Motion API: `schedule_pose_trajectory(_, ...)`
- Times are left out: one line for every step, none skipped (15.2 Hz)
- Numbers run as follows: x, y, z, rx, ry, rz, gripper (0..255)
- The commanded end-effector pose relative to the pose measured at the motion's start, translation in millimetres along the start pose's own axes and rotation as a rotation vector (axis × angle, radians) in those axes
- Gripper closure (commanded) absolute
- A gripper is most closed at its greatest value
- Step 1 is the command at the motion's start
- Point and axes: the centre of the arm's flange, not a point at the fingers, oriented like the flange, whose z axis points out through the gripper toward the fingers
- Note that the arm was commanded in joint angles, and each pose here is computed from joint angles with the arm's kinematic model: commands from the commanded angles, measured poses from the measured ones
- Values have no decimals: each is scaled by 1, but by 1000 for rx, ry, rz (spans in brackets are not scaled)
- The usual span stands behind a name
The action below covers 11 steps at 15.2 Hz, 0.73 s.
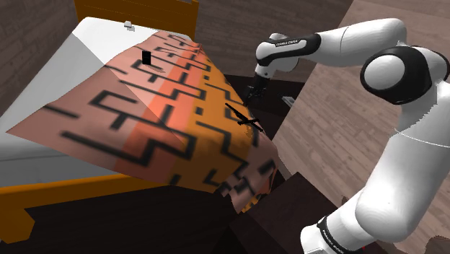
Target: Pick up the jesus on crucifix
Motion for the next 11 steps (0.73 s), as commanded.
schedule_pose_trajectory(19, 11, 15, 1, -2, -5, 0)
schedule_pose_trajectory(30, 16, 21, 1, -2, -8, 0)
schedule_pose_trajectory(41, 21, 27, 2, -2, -11, 0)
schedule_pose_trajectory(51, 27, 33, 2, -2, -13, 0)
schedule_pose_trajectory(62, 32, 39, 3, -3, -16, 0)
schedule_pose_trajectory(72, 37, 45, 3, -3, -19, 0)
schedule_pose_trajectory(83, 42, 51, 3, -3, -21, 0)
schedule_pose_trajectory(94, 47, 58, 4, -3, -24, 0)
schedule_pose_trajectory(104, 52, 64, 4, -4, -26, 0)
schedule_pose_trajectory(109, 54, 66, 4, -4, -28, 0)
schedule_pose_trajectory(109, 54, 72, 4, -4, -28, 0)
